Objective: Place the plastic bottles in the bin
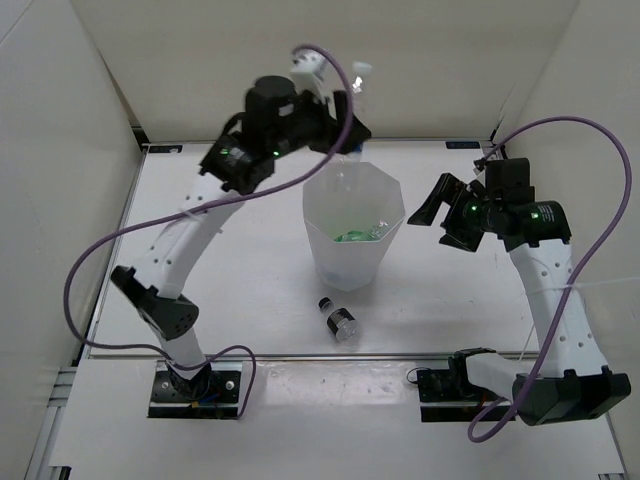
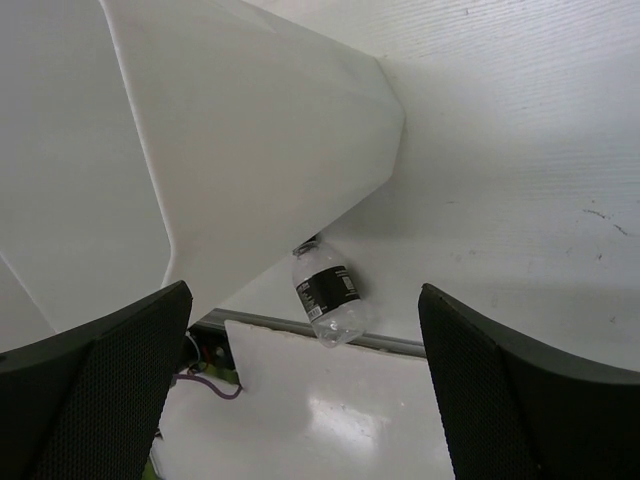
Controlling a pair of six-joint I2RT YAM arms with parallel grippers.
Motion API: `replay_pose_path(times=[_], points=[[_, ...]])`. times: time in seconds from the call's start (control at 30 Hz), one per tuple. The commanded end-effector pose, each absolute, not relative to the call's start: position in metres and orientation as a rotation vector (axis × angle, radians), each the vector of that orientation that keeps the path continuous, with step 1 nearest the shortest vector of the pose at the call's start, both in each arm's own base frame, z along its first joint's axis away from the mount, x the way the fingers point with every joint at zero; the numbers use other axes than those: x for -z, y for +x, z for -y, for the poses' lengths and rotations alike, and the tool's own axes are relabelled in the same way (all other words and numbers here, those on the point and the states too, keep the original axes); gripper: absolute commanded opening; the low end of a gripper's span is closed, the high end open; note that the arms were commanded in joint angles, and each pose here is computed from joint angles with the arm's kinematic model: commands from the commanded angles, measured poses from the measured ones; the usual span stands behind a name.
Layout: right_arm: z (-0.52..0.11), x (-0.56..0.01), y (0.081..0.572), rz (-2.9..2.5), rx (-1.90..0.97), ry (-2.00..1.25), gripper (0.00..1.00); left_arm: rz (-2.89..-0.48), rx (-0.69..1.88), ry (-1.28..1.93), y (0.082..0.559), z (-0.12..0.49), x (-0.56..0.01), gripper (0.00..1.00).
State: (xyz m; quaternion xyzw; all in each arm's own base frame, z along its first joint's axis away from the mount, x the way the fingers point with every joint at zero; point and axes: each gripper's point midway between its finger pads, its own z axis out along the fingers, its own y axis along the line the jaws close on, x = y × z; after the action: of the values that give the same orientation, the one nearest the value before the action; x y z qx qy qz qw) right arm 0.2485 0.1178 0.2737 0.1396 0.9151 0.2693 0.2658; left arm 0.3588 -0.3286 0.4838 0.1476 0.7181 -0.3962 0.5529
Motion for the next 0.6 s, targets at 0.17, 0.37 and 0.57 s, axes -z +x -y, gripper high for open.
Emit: replay_pose_path(times=[0.17,0.37,0.57], points=[[-0.106,-0.262,0.236,-2.445,-0.664,0.395,0.99,-1.673,0.892,0.455,0.317,0.348,-0.489,1.00],[-0.119,-0.261,0.216,-2.355,-0.770,0.238,0.98,-1.543,0.793,0.292,0.306,0.300,-0.547,1.00],[-0.127,-0.233,0.181,-2.063,-0.736,-0.066,1.00,-1.628,0.453,-0.048,0.335,0.189,-0.504,1.00]])
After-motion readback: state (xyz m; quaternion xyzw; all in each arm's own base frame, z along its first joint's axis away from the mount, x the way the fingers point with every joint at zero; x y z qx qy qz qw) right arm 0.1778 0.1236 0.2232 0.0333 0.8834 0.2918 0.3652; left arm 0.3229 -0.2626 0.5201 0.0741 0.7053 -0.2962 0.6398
